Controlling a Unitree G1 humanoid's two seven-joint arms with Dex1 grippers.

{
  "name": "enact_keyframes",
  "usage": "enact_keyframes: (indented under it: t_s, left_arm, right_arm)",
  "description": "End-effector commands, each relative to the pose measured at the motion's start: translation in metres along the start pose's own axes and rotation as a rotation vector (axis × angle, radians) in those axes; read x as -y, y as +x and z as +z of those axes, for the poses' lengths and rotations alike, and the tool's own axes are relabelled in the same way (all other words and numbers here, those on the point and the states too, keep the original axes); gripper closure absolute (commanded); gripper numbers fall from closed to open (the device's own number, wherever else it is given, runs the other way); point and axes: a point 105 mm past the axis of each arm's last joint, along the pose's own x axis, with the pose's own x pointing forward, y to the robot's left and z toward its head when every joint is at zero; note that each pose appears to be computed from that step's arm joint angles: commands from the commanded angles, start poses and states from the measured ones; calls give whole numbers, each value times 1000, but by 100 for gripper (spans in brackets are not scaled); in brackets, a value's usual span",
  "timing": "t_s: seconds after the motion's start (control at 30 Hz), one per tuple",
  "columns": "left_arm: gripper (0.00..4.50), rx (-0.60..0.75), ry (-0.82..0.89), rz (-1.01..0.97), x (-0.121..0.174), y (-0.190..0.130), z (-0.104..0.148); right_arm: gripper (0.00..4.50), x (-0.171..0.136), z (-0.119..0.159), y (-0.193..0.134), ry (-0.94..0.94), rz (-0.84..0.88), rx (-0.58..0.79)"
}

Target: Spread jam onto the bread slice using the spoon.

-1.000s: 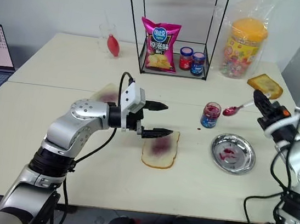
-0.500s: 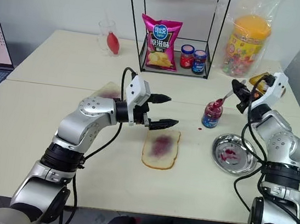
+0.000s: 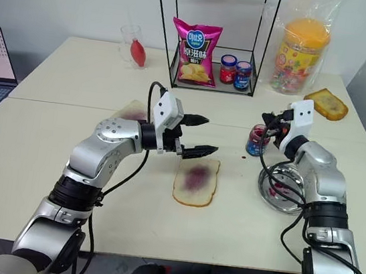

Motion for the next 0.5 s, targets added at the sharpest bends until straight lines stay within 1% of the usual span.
enact_keyframes:
  t_s: [0.03,0.1,0.2,0.5]
  left_arm:
    - [0,22,34,5,1,-4,9]
    - [0,21,35,7,1,-4,9]
    - [0,25,35,9,0,-3,10]
    - [0,33,38,14,-1,-1,11]
  right_arm:
    - [449,-5,8,5,-1,16,29]
    - [449,-6,9,5,20,16,35]
    - [449,-3,13,6,128,-2,48]
    - [449,5,21,2,349,-44,65]
